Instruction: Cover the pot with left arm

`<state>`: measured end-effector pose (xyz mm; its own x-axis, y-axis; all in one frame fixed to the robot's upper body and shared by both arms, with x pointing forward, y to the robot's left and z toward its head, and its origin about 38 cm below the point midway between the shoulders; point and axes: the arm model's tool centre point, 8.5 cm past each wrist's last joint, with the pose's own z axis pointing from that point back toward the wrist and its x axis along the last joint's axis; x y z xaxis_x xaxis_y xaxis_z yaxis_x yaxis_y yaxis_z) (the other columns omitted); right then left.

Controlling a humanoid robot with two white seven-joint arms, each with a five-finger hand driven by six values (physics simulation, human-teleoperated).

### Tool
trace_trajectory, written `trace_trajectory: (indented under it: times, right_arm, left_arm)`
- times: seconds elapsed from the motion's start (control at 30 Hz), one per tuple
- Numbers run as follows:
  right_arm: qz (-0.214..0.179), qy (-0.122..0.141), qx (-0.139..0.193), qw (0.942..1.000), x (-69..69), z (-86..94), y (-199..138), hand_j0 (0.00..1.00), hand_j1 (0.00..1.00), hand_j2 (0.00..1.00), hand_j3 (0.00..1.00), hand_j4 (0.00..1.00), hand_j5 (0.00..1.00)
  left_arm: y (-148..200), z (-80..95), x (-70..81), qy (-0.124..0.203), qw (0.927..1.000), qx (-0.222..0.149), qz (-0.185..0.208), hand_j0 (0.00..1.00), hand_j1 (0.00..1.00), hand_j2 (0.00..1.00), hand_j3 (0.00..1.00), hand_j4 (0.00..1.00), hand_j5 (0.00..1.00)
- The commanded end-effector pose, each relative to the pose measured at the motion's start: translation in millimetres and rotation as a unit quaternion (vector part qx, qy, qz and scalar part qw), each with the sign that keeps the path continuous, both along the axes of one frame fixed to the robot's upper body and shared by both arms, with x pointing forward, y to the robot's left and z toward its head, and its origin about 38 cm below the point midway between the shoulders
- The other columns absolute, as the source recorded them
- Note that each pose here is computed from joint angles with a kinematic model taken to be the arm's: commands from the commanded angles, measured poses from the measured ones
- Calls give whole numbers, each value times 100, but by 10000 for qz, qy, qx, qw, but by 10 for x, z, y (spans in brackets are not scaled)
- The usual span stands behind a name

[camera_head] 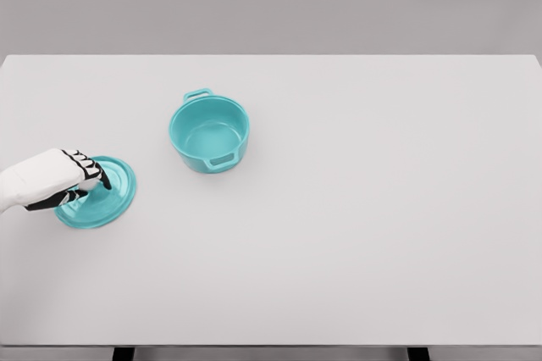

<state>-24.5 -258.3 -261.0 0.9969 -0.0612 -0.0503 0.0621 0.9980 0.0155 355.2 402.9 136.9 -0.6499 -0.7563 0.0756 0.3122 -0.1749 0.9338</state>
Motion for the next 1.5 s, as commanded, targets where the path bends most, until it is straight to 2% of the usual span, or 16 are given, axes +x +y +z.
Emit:
trace_trajectory:
  times: [0.0, 0.3, 0.57, 0.87, 1.47]
  right_arm:
    - [0, 5, 3, 10000, -4, 0, 2, 100, 100, 100, 100, 100, 100]
    - [1, -2, 1, 10000, 1, 0, 0, 100, 100, 100, 100, 100, 100]
    - [0, 5, 3, 10000, -4, 0, 2, 100, 100, 100, 100, 100, 100]
    - [0, 5, 3, 10000, -4, 0, 2, 100, 100, 100, 100, 100, 100]
    - [1, -2, 1, 10000, 1, 0, 0, 100, 100, 100, 100, 100, 100]
  left_arm:
    - [13, 16, 2, -5, 10000, -18, 18, 53, 53, 53, 53, 53, 53]
    - [36, 149, 45, -141, 9999, -3, 9, 53, 53, 53, 53, 53, 53]
    - [113, 360, 107, -340, 9993, 121, 12, 52, 52, 52, 52, 52, 52]
    - [63, 587, 124, -538, 9983, 170, -156, 52, 52, 52, 52, 52, 52]
    - [-128, 873, 211, -902, 9951, -29, -395, 52, 52, 52, 52, 52, 52]
